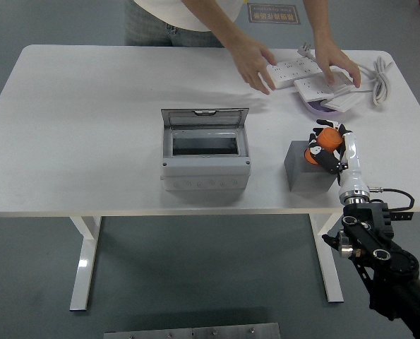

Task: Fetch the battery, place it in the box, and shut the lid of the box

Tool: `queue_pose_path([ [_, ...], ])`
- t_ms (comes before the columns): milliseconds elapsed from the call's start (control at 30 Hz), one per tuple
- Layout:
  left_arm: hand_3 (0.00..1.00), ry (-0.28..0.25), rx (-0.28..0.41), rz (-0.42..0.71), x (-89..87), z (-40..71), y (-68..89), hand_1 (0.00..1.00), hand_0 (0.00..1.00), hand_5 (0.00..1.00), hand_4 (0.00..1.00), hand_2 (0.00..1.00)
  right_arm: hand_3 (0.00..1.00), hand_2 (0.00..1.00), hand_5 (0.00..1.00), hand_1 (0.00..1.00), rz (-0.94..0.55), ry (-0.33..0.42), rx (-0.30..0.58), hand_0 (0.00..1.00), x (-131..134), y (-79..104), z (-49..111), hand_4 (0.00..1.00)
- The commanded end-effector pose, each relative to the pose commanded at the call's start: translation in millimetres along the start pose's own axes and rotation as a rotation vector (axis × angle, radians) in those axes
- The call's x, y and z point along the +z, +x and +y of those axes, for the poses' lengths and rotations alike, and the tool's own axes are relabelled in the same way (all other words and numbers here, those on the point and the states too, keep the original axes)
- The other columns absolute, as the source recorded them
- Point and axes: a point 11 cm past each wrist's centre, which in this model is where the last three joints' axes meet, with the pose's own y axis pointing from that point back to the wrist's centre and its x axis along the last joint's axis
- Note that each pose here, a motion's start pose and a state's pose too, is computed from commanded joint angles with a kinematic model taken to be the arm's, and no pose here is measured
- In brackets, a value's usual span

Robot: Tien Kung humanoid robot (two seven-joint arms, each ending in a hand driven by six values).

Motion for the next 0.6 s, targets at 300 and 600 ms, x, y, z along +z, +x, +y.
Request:
queue_pose_path([
  [300,0.567,-0.002,0.002,-0.002,1.6,0.2,0.7,0.715,0.645,0.055,0.604,0.572,0.446,0.421,0.002,0.343,0.002,0.001,0.001,0.415,-1.5,-0.7,-0.8,0.453],
  [600,0.566,0.000,0.003,-0.005,1.5,0.3,1.1,0.715,0.645,0.055,0.603,0.572,0.441,0.414,0.002,0.279,0.001,0.031,-0.028,0.382,-15.4,-7.9,-5.2,0.467],
])
